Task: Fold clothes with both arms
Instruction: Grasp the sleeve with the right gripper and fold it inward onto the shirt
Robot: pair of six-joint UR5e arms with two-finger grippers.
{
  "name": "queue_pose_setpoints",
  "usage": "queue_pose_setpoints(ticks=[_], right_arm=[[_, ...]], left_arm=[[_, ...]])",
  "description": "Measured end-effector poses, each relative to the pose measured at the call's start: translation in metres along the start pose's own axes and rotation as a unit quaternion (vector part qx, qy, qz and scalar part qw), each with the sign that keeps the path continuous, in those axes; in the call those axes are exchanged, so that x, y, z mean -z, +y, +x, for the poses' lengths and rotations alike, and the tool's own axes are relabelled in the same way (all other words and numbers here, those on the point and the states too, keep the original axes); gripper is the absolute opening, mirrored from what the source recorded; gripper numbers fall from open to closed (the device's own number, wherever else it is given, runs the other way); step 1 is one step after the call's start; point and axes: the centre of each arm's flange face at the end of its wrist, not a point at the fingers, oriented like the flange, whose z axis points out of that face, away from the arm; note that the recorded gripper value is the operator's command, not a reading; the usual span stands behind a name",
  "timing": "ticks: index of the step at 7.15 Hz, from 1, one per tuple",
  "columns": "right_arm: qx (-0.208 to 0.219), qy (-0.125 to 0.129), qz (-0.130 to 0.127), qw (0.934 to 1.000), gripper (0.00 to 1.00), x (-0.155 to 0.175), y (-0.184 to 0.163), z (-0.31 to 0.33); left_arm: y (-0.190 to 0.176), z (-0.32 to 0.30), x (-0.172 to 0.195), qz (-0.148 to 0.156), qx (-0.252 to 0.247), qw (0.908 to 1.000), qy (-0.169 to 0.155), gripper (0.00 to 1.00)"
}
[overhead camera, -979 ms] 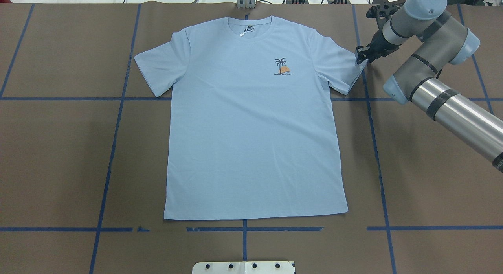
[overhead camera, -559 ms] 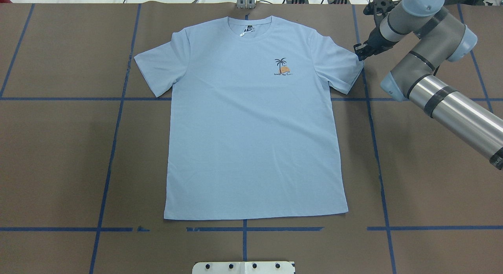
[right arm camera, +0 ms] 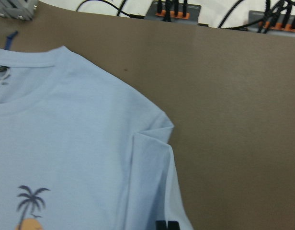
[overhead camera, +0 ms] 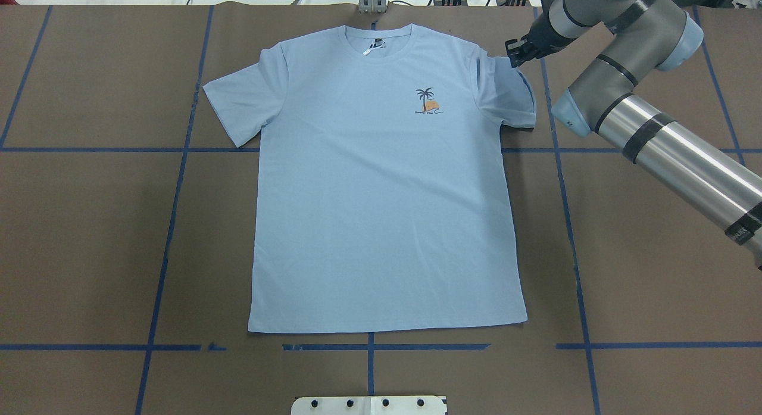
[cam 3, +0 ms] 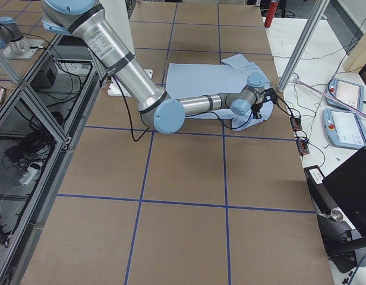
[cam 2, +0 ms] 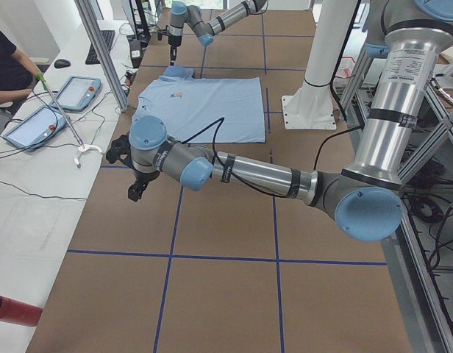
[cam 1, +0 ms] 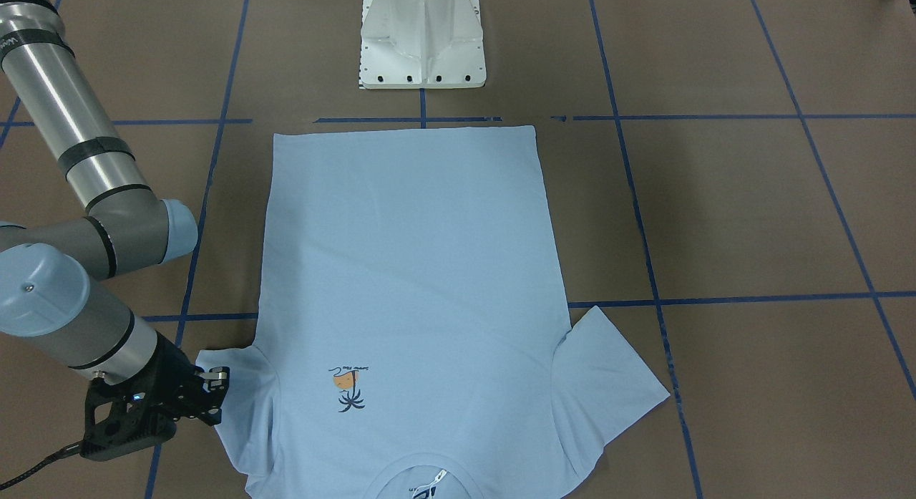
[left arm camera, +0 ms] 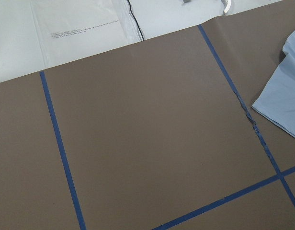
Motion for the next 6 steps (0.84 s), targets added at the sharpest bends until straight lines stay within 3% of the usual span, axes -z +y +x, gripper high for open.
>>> queue_pose_setpoints(ticks=[1,2,3,4,6], right_arm=[[-0.007,-0.004,0.013,0.9999,0.0,-0.006,-0.001,-0.049],[-0.013,0.011,0.032,0.9994,0.0,-0.021,0.005,-0.104],[-0.014,0.04,0.049,0.9979,0.1,-0.041,0.008,-0.148],[-0.017,0.074,0.056,0.9955,0.99,-0.062,0.003,-0.17],[-0.022,0.113,0.062,0.9914,1.0,-0.081,-0.006,-0.169]], left_arm=[[0.0,-0.001,0.0,0.0,0.0,1.0,0.0,0.99],[0.0,-0.002,0.0,0.0,0.0,1.0,0.0,0.99],[0.0,-0.003,0.0,0.001,0.001,1.0,-0.001,0.99],[0.0,-0.003,0.0,0.001,0.001,1.0,-0.001,0.99],[-0.002,-0.002,-0.001,0.001,0.0,1.0,-0.001,0.99]])
